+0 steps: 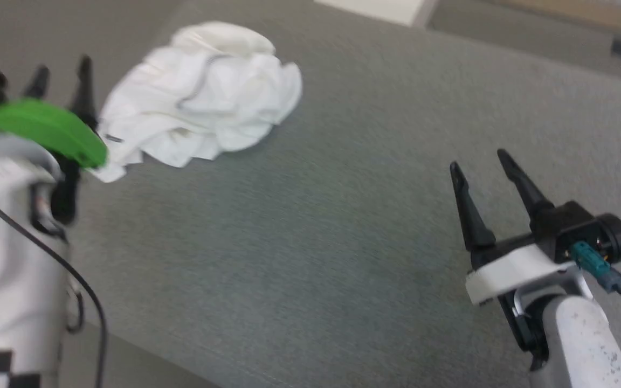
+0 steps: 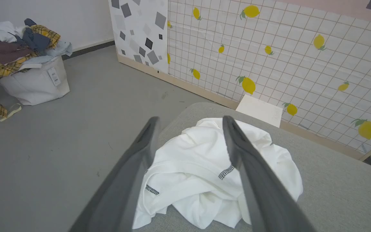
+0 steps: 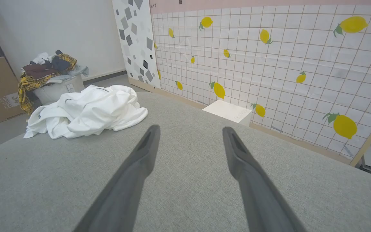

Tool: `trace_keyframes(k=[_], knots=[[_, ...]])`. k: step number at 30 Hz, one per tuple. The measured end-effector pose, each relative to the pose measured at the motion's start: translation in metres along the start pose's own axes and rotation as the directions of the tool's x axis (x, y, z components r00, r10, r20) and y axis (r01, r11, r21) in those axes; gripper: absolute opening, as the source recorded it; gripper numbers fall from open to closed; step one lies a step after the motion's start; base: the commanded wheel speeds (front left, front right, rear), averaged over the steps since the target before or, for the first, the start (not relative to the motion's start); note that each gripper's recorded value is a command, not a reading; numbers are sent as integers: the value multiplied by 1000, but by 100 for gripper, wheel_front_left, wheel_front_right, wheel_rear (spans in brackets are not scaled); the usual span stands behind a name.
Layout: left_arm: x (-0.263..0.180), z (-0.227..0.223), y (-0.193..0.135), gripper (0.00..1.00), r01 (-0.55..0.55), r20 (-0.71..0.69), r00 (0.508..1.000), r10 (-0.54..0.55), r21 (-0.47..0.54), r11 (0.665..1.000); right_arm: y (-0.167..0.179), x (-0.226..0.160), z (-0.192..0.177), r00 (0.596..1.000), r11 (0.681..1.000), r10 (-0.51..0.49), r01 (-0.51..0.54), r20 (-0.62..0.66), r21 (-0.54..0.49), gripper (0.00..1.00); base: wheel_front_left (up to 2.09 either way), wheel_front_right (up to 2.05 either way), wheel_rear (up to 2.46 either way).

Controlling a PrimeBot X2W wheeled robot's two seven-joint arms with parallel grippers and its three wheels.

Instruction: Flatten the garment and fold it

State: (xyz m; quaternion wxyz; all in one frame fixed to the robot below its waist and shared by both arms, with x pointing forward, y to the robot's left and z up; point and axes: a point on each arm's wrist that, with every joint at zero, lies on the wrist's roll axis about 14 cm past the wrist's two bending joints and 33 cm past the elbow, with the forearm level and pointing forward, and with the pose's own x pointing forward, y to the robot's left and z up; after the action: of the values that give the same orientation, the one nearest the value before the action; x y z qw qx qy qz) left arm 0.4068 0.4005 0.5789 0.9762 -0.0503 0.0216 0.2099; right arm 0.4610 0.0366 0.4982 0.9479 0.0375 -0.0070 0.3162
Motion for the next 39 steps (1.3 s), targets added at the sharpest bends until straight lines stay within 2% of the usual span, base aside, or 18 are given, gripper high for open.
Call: trace_keyframes(k=[4,9,12,18,23,25,26,27,30,32,35,37,39], knots=[[43,-26,-21,100,55,-148,987,-58,-22,998,-22,6,-22,999,999,-40,40,-21,27,100,0,0,0],[75,-82,-30,100,56,-381,923,-61,-24,998,-52,4,-51,993,993,-104,107,-51,55,100,0,0,0],[82,-132,-35,100,22,-532,846,-41,-42,999,-68,-2,-75,986,986,-143,149,-89,72,100,0,0,0],[81,-211,-51,100,-62,-723,690,-35,-108,992,-96,-17,-105,968,970,-214,227,-133,87,100,0,0,0],[89,-233,-53,100,-109,-778,628,-12,-104,989,-109,-22,-114,957,959,-255,269,-136,94,100,0,0,0],[91,-238,-53,47,-108,-791,612,0,-84,991,-115,-25,-115,953,954,-271,285,-134,91,100,0,0,0],[93,-238,-54,0,-100,-787,616,2,-76,992,-117,-26,-115,952,953,-278,290,-132,90,100,0,0,0],[96,-237,-53,0,-91,-772,636,13,-58,994,-119,-27,-115,950,951,-284,297,-130,88,100,0,0,0],[107,-223,-46,0,-58,-655,753,63,29,998,-123,-30,-111,947,948,-298,309,-124,80,100,0,0,0],[116,-203,-44,0,-38,-518,851,86,102,994,-126,-33,-108,943,944,-311,321,-123,78,100,0,0,0],[126,-164,-47,0,-20,-306,949,78,190,982,-132,-45,-105,932,936,-334,346,-137,69,100,0,0,0],[130,-133,-54,0,-3,-172,984,43,229,973,-134,-58,-105,922,928,-353,367,-159,65,100,0,0,0],[130,-99,-64,0,21,-52,999,-8,258,966,-133,-73,-103,912,921,-371,386,-175,60,100,0,0,0]])
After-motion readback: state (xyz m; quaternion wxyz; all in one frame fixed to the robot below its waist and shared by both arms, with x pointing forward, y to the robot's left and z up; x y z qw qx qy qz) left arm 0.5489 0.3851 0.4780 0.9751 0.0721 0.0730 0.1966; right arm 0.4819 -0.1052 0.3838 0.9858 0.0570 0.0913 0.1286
